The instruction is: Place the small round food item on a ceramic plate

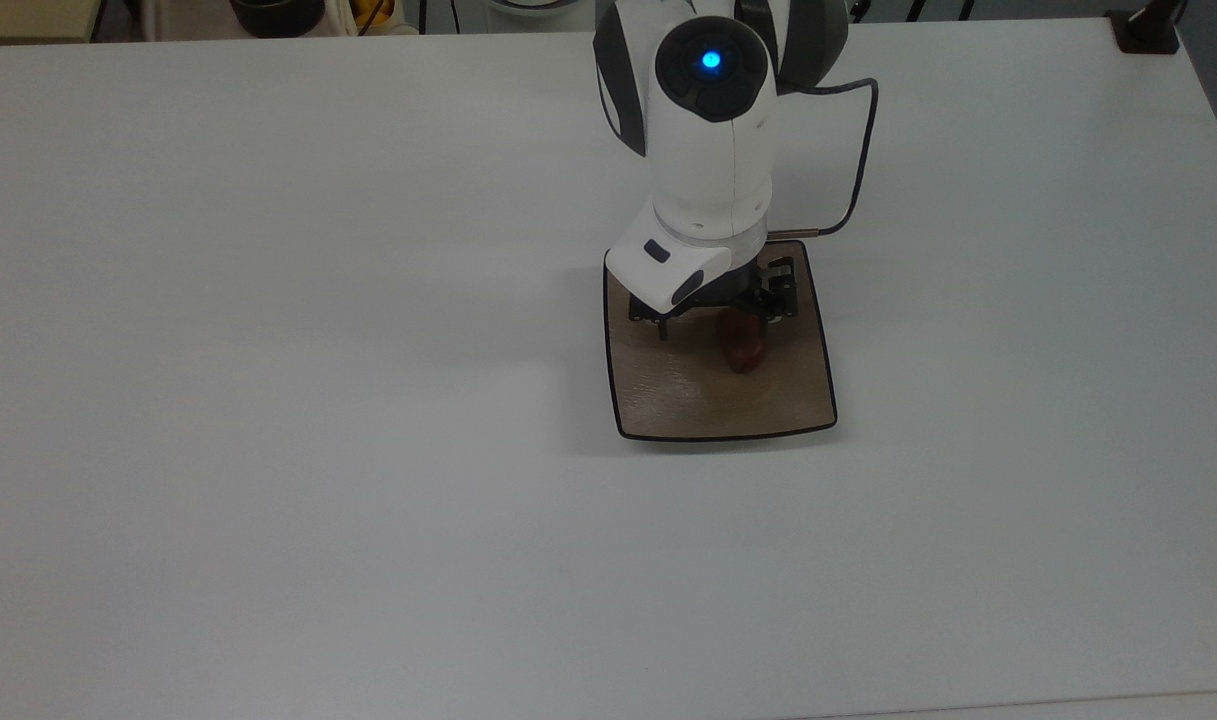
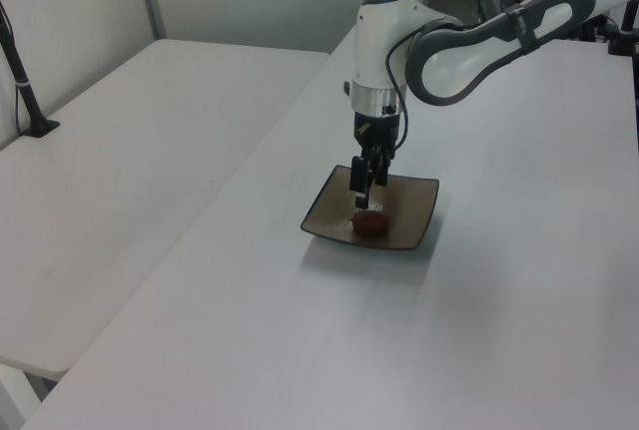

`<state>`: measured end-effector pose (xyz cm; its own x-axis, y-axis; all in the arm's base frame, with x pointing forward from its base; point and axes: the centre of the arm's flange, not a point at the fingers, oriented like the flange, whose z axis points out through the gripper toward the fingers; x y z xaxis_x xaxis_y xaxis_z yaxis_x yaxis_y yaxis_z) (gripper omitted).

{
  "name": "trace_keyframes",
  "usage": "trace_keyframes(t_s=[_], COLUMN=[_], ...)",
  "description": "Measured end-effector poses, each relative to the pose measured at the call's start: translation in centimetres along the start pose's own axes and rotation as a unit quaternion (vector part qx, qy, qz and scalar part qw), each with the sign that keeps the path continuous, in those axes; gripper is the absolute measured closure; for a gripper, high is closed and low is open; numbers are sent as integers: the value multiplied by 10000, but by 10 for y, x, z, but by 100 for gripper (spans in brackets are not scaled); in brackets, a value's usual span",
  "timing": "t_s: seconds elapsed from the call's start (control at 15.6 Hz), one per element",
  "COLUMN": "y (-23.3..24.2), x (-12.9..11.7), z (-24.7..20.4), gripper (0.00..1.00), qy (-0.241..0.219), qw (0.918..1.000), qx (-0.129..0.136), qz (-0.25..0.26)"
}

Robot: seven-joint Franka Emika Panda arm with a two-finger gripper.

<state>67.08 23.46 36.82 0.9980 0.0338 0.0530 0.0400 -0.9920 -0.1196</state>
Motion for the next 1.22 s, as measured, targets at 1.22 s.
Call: trace_keyframes(t_s=[1.22], y=[89], x=[-66], z=[-121], gripper=[0], qy=[-1219], qw=[9801], qx=[-1343], qz=[-811])
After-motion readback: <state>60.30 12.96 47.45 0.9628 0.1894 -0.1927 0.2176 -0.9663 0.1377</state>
